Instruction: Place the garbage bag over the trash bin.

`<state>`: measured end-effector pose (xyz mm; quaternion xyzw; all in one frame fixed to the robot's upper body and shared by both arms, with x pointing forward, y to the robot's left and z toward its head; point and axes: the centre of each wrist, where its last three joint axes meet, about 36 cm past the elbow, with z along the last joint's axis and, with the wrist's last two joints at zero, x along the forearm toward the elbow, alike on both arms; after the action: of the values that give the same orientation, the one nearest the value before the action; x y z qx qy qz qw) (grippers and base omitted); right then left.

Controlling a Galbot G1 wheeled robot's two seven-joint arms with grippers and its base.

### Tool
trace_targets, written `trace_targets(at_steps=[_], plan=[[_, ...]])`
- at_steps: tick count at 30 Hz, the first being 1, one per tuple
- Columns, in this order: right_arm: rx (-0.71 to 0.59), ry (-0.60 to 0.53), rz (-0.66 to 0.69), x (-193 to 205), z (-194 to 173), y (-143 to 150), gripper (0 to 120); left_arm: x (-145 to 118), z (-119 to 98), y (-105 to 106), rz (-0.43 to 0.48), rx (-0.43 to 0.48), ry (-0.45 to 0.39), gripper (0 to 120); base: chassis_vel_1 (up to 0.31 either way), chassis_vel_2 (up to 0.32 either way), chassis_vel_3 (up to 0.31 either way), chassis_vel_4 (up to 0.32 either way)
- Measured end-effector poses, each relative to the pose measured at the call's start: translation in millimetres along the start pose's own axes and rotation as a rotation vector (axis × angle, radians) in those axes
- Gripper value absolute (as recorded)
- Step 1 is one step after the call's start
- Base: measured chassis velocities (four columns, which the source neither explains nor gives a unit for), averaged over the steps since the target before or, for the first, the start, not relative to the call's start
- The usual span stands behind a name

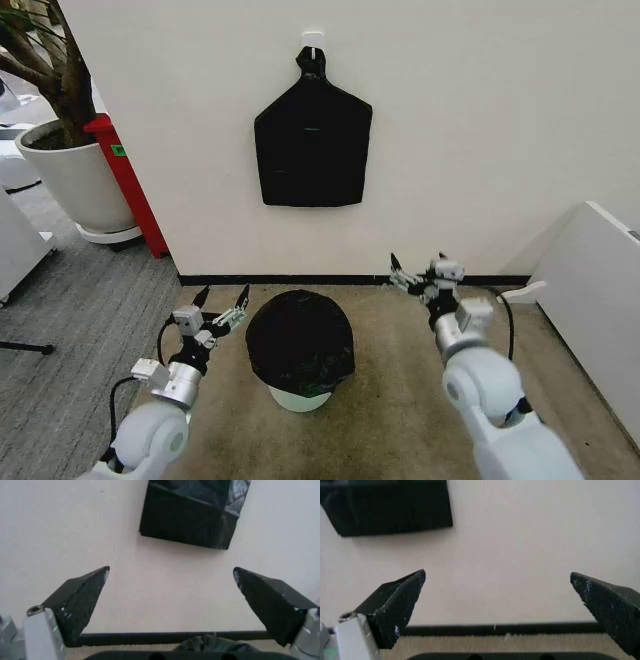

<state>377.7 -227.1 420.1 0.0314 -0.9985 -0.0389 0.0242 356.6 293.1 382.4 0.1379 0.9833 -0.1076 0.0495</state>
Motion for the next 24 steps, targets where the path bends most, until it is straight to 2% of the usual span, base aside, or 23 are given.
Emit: trace_targets(at_steps=[5,11,17,24], plan=[[0.011,-0.007,-0.074,0,29,-22,100,-5,9,11,-0.052,-0.061,0.028,98,0.0,0.0,0.0,0.0],[0.0,0.004,-0.004,0,65,-31,100,0,30,19,-0.112,-0.089,0.062,99,0.0,0.0,0.0,0.0],[0.059,-0.036,-0.054,-1,82,-34,100,2,32,19,-0.132,-0.094,0.059,98,0.0,0.0,0.0,0.0],[0.077,-0.046,-0.073,-1,84,-36,100,2,32,19,-0.141,-0.097,0.057,98,0.0,0.0,0.0,0.0]])
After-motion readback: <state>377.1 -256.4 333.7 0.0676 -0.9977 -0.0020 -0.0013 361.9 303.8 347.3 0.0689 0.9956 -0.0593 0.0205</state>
